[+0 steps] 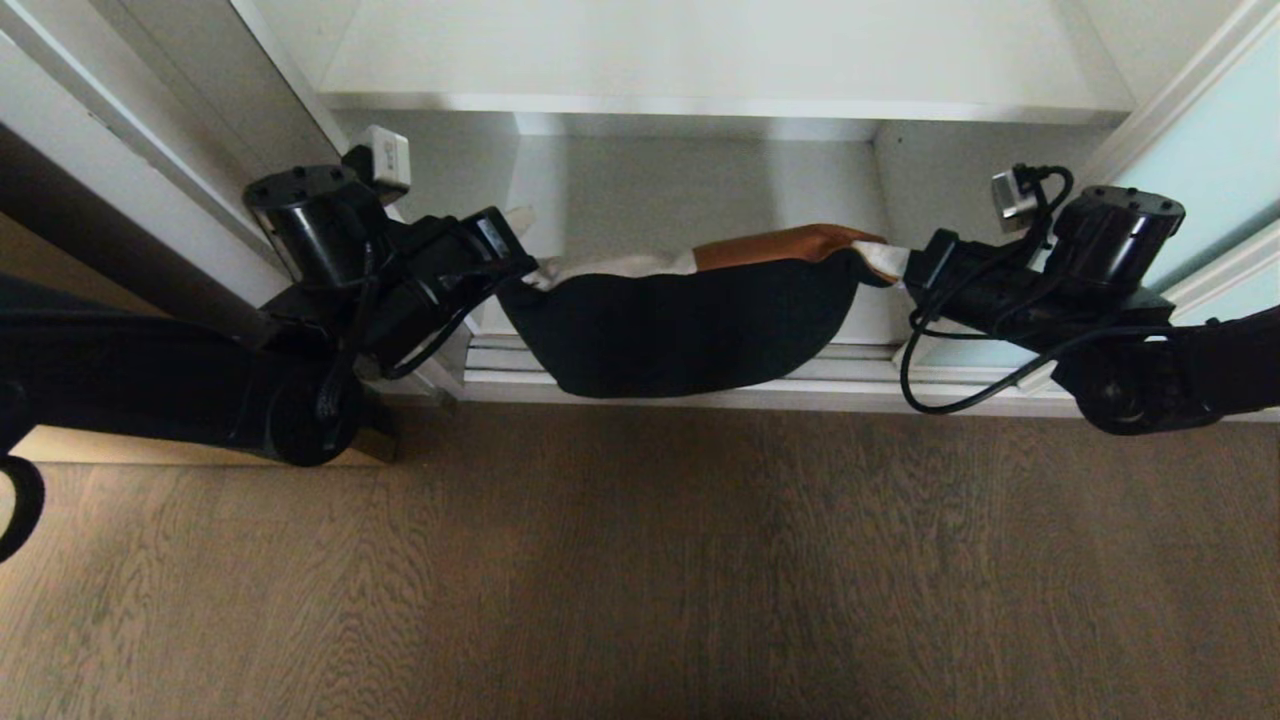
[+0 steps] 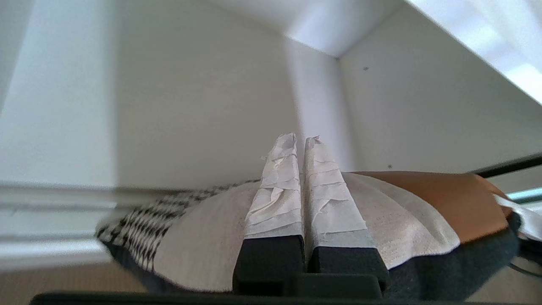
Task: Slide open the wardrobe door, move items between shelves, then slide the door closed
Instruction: Place the pillow on the lower shelf
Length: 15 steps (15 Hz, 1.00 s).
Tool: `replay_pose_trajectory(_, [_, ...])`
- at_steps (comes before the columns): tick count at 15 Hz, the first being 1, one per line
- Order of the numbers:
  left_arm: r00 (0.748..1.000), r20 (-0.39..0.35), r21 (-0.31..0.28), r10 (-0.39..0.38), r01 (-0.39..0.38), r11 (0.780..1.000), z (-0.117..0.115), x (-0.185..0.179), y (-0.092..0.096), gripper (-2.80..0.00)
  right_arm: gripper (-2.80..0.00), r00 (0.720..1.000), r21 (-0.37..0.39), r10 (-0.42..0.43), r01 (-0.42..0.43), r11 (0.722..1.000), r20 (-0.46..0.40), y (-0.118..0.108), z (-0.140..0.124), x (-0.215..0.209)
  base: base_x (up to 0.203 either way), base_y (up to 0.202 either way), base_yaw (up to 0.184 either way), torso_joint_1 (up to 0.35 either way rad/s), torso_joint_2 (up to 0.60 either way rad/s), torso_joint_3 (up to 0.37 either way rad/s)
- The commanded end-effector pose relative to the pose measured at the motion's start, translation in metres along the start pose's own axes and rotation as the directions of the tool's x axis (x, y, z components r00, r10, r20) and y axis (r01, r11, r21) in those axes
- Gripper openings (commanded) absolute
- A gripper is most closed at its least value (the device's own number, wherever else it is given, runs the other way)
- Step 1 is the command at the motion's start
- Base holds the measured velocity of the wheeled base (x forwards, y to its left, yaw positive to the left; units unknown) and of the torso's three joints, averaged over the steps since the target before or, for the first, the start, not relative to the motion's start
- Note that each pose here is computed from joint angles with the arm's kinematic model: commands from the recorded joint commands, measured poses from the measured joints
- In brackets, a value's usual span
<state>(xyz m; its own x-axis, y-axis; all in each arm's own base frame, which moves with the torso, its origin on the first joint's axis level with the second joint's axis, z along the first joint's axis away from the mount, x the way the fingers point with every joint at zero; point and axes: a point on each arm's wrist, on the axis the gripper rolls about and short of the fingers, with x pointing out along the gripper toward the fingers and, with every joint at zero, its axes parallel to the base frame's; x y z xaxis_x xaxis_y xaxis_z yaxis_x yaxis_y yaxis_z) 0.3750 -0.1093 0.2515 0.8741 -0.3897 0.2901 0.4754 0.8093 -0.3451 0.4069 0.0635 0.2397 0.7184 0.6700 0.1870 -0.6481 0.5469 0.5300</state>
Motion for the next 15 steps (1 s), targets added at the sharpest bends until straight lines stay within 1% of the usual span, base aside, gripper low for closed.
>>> replay_pose_trajectory(1, [0.999,0.022,0.008,-0.025,0.025,1.000,0.005,0.010,0.004,-2.80,-2.80,0.999,-0.003,0.031,-0.032,0.999,-0.016,-0.016,-0.006,0.007,0.000,0.000,0.000,0.000,0.00,0.000])
replay_pose_trajectory(4, [0.996,0.074,0.029,-0.055,0.053,0.998,0.030,0.018,-0.006,-2.80,-2.80,0.997,-0.049,0.069,-0.067,0.997,0.036,-0.007,0.016,0.008,0.000,0.000,0.000,0.000,0.00,0.000])
replay_pose_trajectory(6, [0.992,0.103,0.049,-0.070,0.065,0.997,0.046,0.022,-0.012,-2.80,-2.80,0.992,-0.024,0.096,-0.094,0.995,0.077,0.001,0.032,0.007,0.000,0.000,0.000,0.000,0.00,0.000])
replay_pose_trajectory(7, [0.990,0.116,0.055,-0.076,0.070,0.996,0.056,0.021,-0.017,-2.80,-2.80,0.989,-0.034,0.110,-0.107,0.994,0.098,0.004,0.039,0.003,0.000,0.000,0.000,0.000,0.00,0.000])
replay_pose_trajectory(9, [0.988,0.118,0.065,-0.096,0.089,0.994,0.064,0.022,-0.021,-2.80,-2.80,0.986,-0.050,0.126,-0.121,0.991,0.108,0.008,0.044,0.000,0.000,0.000,0.000,0.000,0.00,0.000])
replay_pose_trajectory(10, [0.988,0.111,0.070,-0.105,0.097,0.993,0.062,0.023,-0.020,-2.80,-2.80,0.986,-0.053,0.126,-0.121,0.991,0.109,0.006,0.045,0.001,0.000,0.000,0.000,0.000,0.00,0.000])
replay_pose_trajectory(11, [0.991,0.095,0.070,-0.097,0.091,0.993,0.055,0.024,-0.016,-2.80,-2.80,0.988,-0.046,0.122,-0.118,0.992,0.097,-0.001,0.042,0.002,0.000,0.000,0.000,0.000,0.00,0.000])
replay_pose_trajectory(12, [0.995,0.069,0.065,-0.078,0.074,0.995,0.044,0.024,-0.008,-2.80,-2.80,0.990,-0.032,0.113,-0.111,0.993,0.080,-0.013,0.035,0.005,0.000,0.000,0.000,0.000,0.00,0.000])
replay_pose_trajectory(13, [0.998,0.040,0.063,-0.053,0.050,0.997,0.029,0.024,0.006,-2.80,-2.80,0.993,-0.013,0.102,-0.101,0.995,0.058,-0.028,0.025,0.010,0.000,0.000,0.000,0.000,0.00,0.000])
replay_pose_trajectory(15, [0.999,0.018,0.064,-0.039,0.038,0.997,-0.005,0.030,0.032,-2.80,-2.80,0.996,0.021,0.081,-0.081,0.996,0.023,-0.063,-0.001,0.020,0.000,0.000,0.000,0.000,0.00,0.000])
